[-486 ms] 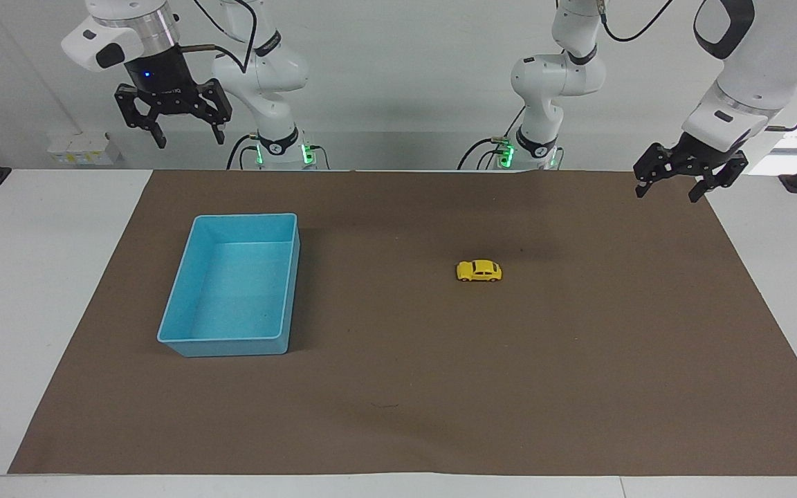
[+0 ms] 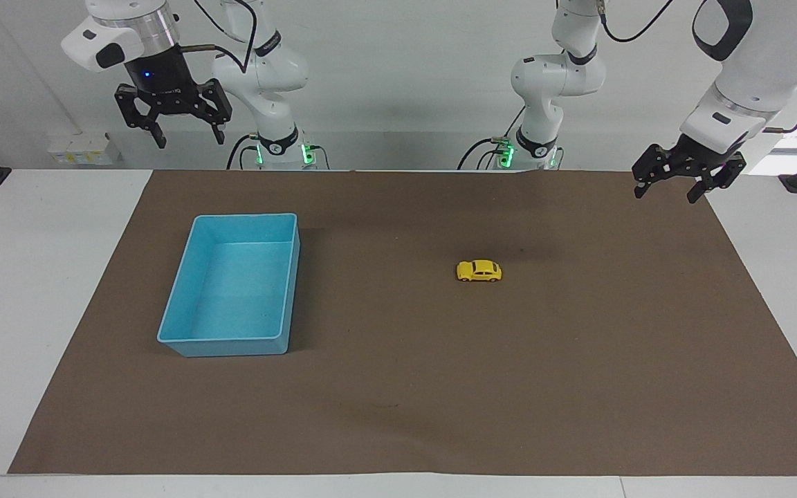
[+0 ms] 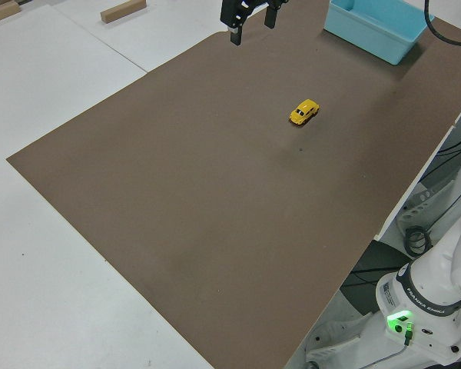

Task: Wind up and store yellow beetle car
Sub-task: 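Move the left gripper in toward the yellow toy car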

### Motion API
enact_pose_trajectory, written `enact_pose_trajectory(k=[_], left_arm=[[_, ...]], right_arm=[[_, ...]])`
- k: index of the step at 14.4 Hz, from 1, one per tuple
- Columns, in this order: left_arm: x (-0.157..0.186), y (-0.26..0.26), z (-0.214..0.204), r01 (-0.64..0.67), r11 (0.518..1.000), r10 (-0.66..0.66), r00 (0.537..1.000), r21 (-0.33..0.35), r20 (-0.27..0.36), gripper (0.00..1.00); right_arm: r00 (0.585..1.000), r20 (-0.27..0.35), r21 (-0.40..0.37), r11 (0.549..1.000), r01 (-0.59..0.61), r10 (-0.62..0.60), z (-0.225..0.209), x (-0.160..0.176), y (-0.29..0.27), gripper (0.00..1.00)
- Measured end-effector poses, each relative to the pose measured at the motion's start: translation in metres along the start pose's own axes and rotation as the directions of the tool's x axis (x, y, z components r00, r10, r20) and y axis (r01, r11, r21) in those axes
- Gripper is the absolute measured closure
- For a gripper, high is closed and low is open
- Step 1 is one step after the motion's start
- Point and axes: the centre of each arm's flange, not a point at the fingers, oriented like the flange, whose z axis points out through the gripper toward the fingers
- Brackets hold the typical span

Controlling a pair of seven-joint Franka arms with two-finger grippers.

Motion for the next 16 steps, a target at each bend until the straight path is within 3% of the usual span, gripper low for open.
enact_pose_trajectory(k=[9,13,16], left_arm=[[-0.001,0.008,0.006,-0.208,0.978,0.208,0.978,-0.009,0.024,0.00],[0.000,0.015,0.006,-0.400,0.916,0.400,0.916,-0.014,0.022,0.00],[0.001,0.019,0.008,-0.547,0.837,0.547,0.837,-0.019,0.022,0.00]], right_arm=[[1.000,0.000,0.000,1.000,0.000,0.000,0.000,0.000,0.000,0.00],[1.000,0.000,0.000,1.000,0.000,0.000,0.000,0.000,0.000,0.00],[1.000,0.000,0.000,1.000,0.000,0.000,0.000,0.000,0.000,0.00]])
